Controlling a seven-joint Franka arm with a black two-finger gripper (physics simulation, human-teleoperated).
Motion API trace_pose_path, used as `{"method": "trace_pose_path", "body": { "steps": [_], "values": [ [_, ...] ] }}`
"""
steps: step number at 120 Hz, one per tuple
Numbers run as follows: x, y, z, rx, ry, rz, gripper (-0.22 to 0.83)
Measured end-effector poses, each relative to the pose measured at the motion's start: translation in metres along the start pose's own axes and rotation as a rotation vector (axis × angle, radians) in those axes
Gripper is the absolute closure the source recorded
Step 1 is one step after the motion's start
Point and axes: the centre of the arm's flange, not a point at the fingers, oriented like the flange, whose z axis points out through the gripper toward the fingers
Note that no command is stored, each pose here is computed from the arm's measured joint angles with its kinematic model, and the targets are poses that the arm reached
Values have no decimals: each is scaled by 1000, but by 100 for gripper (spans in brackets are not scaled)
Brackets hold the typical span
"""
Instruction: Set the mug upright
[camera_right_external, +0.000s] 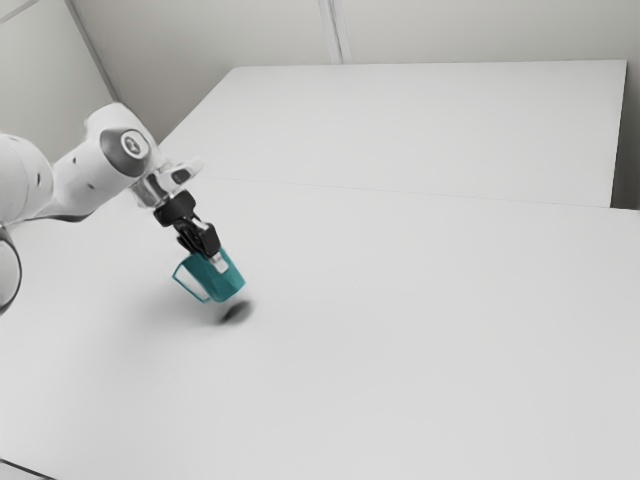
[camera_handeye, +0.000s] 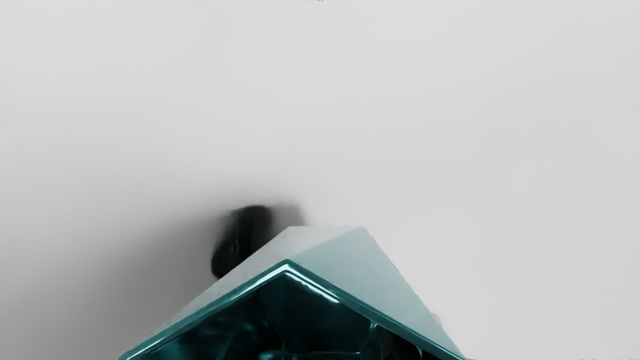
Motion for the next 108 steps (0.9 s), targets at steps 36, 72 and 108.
{"method": "trace_pose_path", "body": {
  "steps": [36, 72, 108],
  "values": [
    [55, 62, 34, 334, -81, 226, 78],
    [88, 88, 72, 518, -79, 311, 77],
    [101, 96, 97, 580, -50, 303, 77]
  ]
}}
